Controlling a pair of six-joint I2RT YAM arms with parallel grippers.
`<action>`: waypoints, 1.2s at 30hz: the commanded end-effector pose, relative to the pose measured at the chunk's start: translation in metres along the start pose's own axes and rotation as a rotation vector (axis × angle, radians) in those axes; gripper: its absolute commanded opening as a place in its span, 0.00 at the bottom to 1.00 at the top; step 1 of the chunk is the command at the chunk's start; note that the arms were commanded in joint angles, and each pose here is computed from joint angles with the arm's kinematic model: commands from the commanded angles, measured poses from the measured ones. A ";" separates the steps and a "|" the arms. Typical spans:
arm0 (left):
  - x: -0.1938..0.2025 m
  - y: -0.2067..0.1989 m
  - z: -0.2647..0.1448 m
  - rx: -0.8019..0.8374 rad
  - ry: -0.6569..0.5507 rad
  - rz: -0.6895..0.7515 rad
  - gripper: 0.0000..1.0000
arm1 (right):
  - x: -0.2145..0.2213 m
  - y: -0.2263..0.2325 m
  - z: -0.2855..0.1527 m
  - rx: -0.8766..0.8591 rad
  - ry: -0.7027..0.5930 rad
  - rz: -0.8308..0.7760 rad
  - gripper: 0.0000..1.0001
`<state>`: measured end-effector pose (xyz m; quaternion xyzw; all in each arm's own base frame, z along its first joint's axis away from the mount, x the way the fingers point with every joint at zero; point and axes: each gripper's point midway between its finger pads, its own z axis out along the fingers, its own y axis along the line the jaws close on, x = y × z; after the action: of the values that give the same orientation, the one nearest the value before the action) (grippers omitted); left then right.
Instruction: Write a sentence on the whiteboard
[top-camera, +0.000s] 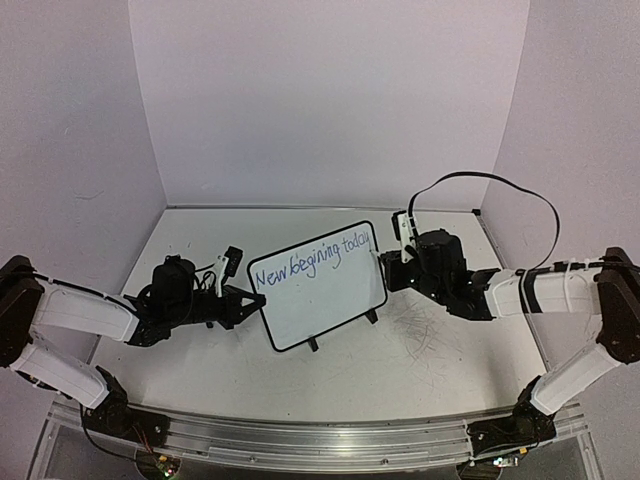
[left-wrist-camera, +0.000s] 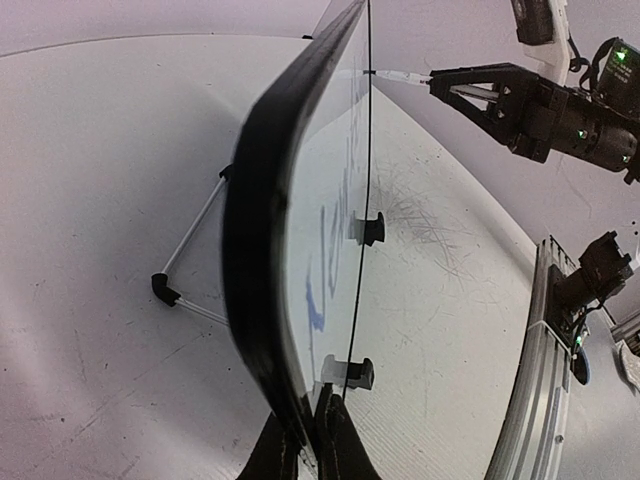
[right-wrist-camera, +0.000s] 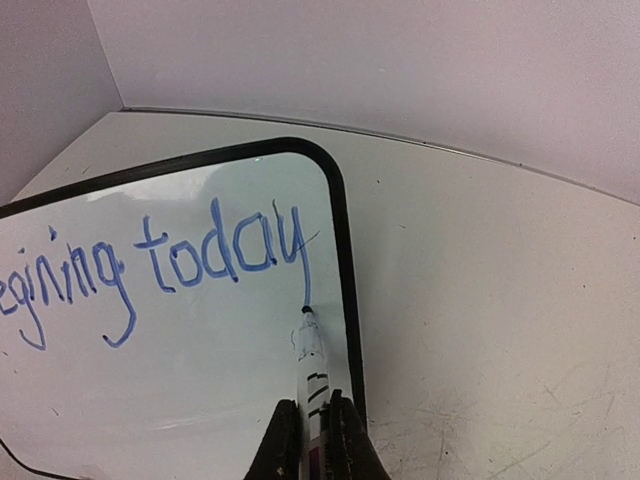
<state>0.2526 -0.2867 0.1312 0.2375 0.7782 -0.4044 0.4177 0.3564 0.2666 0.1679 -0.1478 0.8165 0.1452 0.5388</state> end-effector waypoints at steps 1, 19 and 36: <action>0.006 0.018 -0.004 -0.094 0.016 0.039 0.00 | -0.002 0.008 -0.003 -0.039 0.004 0.017 0.00; 0.006 0.020 -0.003 -0.099 0.020 0.037 0.00 | -0.027 0.021 -0.005 -0.067 -0.052 0.023 0.00; 0.007 0.022 -0.008 -0.117 0.012 0.029 0.00 | -0.045 -0.002 -0.017 -0.023 -0.097 0.054 0.00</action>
<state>0.2518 -0.2849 0.1325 0.2366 0.7774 -0.4030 0.4210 0.3497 0.2562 0.2043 -0.1347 0.7980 0.1725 0.5615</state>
